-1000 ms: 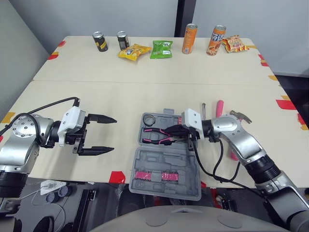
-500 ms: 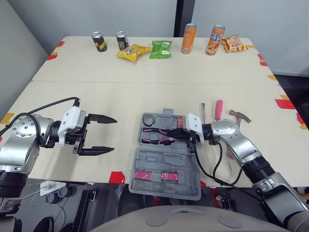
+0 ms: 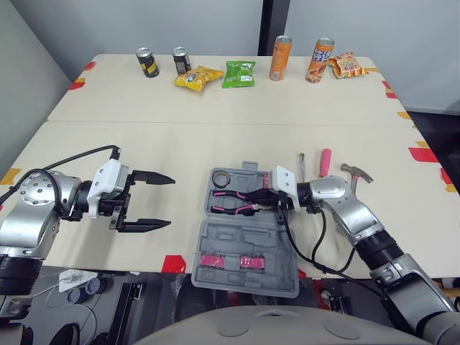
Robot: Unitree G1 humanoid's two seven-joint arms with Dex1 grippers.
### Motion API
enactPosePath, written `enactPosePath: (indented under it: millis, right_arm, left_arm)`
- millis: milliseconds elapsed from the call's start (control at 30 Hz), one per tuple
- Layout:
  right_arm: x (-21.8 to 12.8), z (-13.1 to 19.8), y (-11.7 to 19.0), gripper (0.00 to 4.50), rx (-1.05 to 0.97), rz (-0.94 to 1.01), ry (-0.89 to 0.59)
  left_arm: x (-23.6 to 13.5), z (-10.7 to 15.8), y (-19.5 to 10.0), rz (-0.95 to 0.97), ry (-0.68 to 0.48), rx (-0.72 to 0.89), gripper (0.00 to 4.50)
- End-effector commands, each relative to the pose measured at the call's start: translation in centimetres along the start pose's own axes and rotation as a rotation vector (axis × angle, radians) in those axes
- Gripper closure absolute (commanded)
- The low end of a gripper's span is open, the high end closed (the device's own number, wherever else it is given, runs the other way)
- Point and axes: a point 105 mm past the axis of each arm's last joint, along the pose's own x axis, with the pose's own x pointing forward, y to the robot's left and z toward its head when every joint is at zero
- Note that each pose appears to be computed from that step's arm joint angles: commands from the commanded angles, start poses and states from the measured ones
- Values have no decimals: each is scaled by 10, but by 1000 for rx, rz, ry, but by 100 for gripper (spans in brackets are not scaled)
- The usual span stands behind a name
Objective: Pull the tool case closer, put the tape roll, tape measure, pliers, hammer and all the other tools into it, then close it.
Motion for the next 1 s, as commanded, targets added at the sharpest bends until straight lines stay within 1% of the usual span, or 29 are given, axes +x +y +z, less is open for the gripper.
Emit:
enactPosePath:
  millis: [33, 167, 300, 433, 633, 800, 1000]
  right_arm:
    - [-2, -26, 2, 447, 55, -4, 123]
    - [-1, -46, 6, 447, 128, 10, 224]
    - [-1, -67, 17, 447, 209, 49, 327]
    - [-1, -83, 23, 447, 251, 61, 392]
    - [-7, -114, 42, 447, 340, 118, 522]
    - [-6, -127, 55, 447, 442, 147, 567]
    - [-5, -134, 67, 447, 538, 183, 610]
  left_arm:
    - [2, 7, -3, -16, -8, 32, 0]
    - [2, 6, -4, -19, -10, 28, 0]
    - [3, 6, -5, -20, -13, 26, 0]
    - [3, 6, -5, -21, -15, 24, 0]
    - [5, 4, -6, -23, -22, 18, 0]
    - [6, 3, -7, -25, -22, 13, 0]
    - [7, 1, -7, -25, -21, 7, 0]
